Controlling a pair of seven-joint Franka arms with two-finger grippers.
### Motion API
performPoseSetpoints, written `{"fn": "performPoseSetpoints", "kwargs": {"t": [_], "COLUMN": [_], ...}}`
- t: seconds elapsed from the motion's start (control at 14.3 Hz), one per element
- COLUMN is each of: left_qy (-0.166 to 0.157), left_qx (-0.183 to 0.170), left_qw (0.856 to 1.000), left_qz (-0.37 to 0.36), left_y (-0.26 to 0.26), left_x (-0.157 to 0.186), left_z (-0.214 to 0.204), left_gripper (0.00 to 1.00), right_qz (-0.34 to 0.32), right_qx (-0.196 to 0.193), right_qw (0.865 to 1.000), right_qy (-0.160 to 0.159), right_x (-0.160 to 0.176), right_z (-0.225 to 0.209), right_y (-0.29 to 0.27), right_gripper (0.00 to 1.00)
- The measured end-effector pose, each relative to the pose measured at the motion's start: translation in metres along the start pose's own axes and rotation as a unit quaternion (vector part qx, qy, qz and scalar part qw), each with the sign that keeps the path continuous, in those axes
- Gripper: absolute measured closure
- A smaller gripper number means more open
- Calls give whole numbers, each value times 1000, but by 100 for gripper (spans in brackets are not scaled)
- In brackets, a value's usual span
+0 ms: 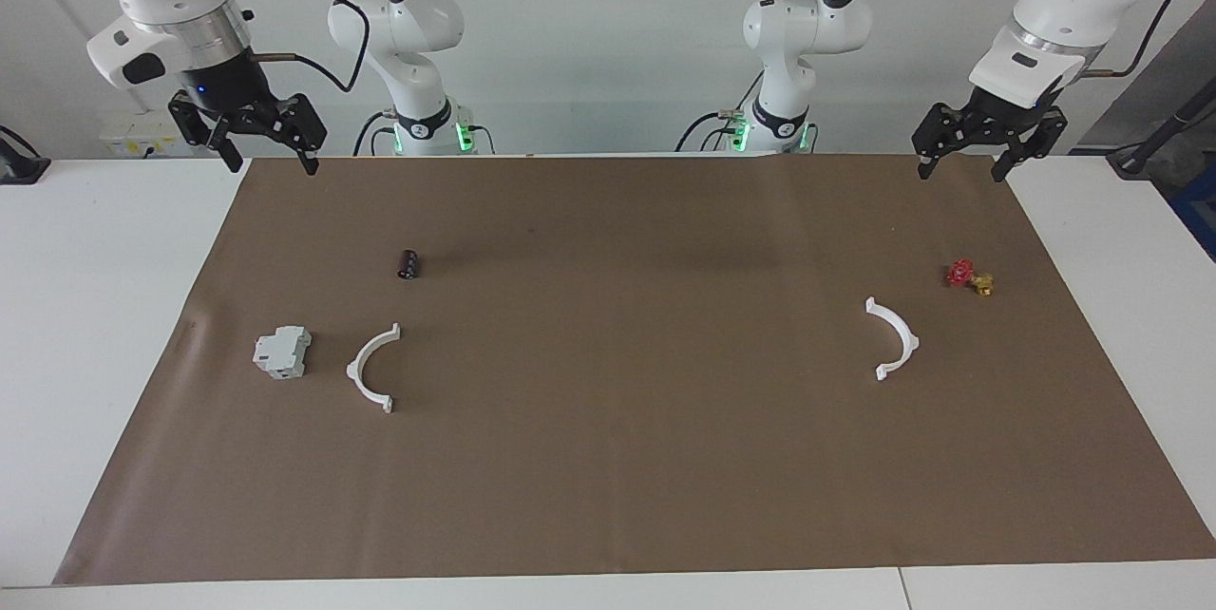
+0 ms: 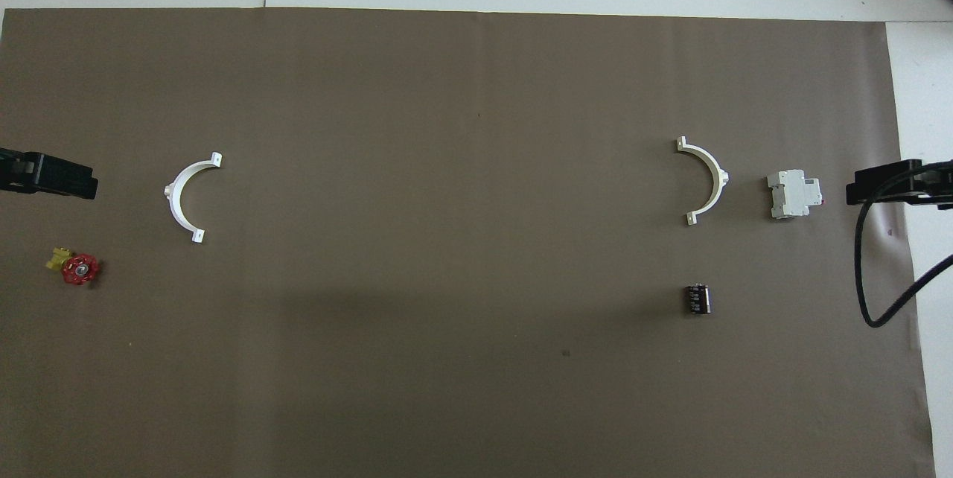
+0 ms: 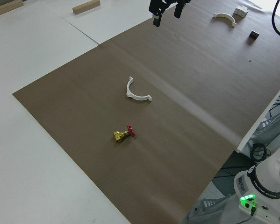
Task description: Assemble drain pipe with both arms
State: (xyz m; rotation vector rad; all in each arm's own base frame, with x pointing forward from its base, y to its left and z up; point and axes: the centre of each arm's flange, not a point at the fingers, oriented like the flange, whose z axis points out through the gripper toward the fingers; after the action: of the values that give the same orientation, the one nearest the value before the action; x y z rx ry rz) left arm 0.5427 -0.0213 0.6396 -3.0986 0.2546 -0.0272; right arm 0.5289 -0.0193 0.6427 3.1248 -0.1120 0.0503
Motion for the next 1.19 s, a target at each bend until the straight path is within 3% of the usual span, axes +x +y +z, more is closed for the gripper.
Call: {"fn": "performPoseSetpoints", "kwargs": {"t": [0.7, 0.84, 1.19], "left_qy": [0, 0, 0], "left_qx": [0, 0, 0], "left_qw": [1000, 1000, 1000], "left_qz": [0, 0, 0], "left_y": [0, 0, 0], "left_x": [0, 0, 0], "left_z": [0, 0, 0], "left_gripper": [0, 0, 0], "right_qz": [-5, -35, -113], "right_qx": [0, 9, 17], "right_qw": [1000, 999, 993], "right_qy": [-7, 0, 14], "right_x": [2, 12, 38], "right_z": [10, 38, 167], "right_y": [-2, -7, -12], "right_gripper": [0, 0, 0]}}
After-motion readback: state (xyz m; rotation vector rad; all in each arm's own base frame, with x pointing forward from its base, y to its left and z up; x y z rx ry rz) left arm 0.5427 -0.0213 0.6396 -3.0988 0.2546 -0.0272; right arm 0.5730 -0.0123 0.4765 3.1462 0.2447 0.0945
